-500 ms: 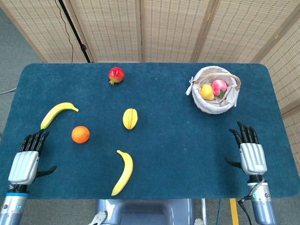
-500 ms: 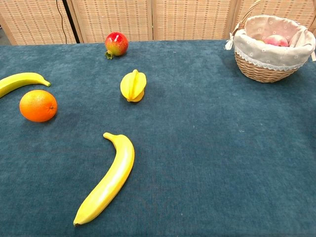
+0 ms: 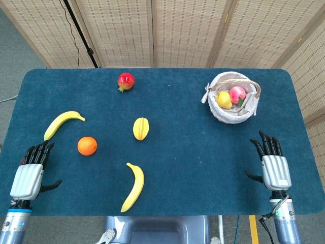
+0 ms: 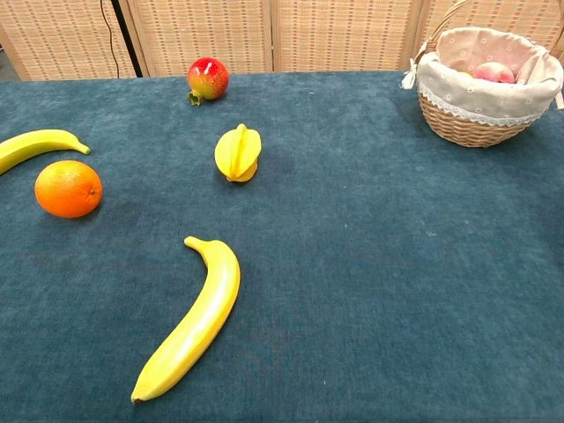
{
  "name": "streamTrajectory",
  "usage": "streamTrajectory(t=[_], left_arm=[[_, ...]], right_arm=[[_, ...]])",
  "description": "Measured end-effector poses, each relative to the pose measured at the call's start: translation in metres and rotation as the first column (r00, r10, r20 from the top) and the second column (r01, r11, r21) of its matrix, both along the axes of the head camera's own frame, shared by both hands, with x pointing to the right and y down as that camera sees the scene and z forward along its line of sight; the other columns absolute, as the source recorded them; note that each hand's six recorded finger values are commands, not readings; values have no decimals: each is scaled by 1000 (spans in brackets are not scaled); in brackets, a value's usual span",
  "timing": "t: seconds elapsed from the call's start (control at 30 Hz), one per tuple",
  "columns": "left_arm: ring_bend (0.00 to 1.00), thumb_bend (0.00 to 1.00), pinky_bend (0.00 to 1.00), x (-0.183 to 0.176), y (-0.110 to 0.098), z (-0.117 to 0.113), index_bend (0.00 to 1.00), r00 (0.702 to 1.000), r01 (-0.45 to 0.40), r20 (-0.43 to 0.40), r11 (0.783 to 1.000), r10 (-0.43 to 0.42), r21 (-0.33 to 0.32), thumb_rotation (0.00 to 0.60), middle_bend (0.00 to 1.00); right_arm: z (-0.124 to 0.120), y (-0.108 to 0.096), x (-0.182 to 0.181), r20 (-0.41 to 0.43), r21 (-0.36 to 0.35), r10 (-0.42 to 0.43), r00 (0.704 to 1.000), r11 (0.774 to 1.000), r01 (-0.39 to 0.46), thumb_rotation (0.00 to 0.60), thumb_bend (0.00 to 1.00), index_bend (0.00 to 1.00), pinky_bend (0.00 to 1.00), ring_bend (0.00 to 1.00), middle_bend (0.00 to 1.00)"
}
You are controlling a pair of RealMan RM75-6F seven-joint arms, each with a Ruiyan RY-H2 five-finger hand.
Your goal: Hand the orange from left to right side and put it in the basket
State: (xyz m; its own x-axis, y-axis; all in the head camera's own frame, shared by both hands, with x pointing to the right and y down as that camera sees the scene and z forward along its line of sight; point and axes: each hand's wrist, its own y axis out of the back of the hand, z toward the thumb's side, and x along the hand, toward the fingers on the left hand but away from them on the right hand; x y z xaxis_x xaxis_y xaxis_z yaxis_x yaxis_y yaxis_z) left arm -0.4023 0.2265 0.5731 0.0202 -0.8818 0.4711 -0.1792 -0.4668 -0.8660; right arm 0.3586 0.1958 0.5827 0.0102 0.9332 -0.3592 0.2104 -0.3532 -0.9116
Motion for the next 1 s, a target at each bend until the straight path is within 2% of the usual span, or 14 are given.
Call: streamTrajectory(t=[0.27, 0.5, 0.8, 1.0], left_arm=[[0, 0, 0, 4, -2, 10, 9, 1000, -11, 5, 1000, 11, -10, 600, 0], [0, 0, 0, -5, -8, 18, 9, 1000, 24, 2, 1000, -24, -13, 600, 0], [0, 0, 0, -21, -31, 40, 8, 998, 52, -27, 998, -53, -24, 600, 0], [0, 0, 0, -21, -48, 61, 9, 999, 35, -37, 999, -36, -36, 600, 0]], right_arm=[[3, 3, 0, -4, -15, -5, 1000, 1000, 5, 600, 0, 158, 0, 0, 21], [4, 3, -1, 1, -19, -9, 1000, 1000, 10, 600, 0, 158, 0, 0, 21], [4, 3, -2, 5, -17, -12, 1000, 1000, 12, 600, 0, 158, 0, 0, 21], [3, 3, -3, 8, -17, -12, 1000, 1000, 12, 600, 0, 158, 0, 0, 21]])
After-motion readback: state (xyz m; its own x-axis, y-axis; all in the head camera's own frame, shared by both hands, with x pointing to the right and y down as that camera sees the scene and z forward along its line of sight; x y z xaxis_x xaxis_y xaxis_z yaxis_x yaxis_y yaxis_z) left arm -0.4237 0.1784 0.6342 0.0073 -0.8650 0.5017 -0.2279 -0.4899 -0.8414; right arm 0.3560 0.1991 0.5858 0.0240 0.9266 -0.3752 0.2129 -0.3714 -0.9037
